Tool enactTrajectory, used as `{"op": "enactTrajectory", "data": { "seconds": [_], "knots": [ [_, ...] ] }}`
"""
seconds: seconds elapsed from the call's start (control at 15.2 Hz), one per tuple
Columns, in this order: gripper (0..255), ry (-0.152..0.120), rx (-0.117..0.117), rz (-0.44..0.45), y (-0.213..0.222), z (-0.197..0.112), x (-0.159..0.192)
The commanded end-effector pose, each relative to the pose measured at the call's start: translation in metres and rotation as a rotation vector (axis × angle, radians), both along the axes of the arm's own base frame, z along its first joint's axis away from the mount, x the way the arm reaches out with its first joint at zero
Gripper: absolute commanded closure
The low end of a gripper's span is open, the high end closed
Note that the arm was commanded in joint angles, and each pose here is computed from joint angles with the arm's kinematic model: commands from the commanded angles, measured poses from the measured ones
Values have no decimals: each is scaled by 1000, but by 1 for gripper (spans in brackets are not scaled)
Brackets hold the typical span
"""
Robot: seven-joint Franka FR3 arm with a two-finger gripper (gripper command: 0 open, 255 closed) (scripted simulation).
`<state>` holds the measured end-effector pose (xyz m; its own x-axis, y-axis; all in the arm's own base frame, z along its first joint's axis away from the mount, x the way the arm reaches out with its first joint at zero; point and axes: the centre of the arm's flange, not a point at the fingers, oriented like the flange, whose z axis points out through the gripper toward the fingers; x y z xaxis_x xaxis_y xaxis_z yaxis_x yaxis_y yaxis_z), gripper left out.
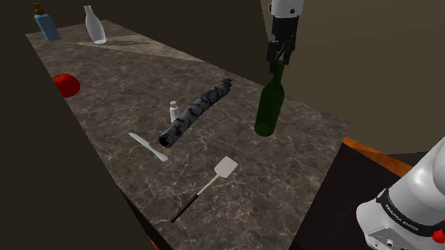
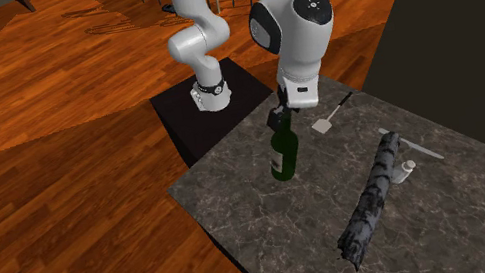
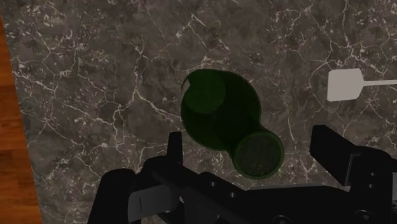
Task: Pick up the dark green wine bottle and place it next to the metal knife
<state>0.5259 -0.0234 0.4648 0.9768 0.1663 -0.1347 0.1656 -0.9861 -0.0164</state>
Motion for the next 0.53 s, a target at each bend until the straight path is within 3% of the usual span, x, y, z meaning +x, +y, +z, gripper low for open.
{"op": "enactTrajectory", "data": {
  "seconds": [0.0, 0.26, 0.33, 0.46],
  "knots": [
    [0, 0, 0, 0, 0, -1, 0],
    [0, 0, 0, 0, 0, -1, 0],
    [255, 0, 0, 0, 0, -1, 0],
    [255, 0, 0, 0, 0, -1, 0]
  ]
}}
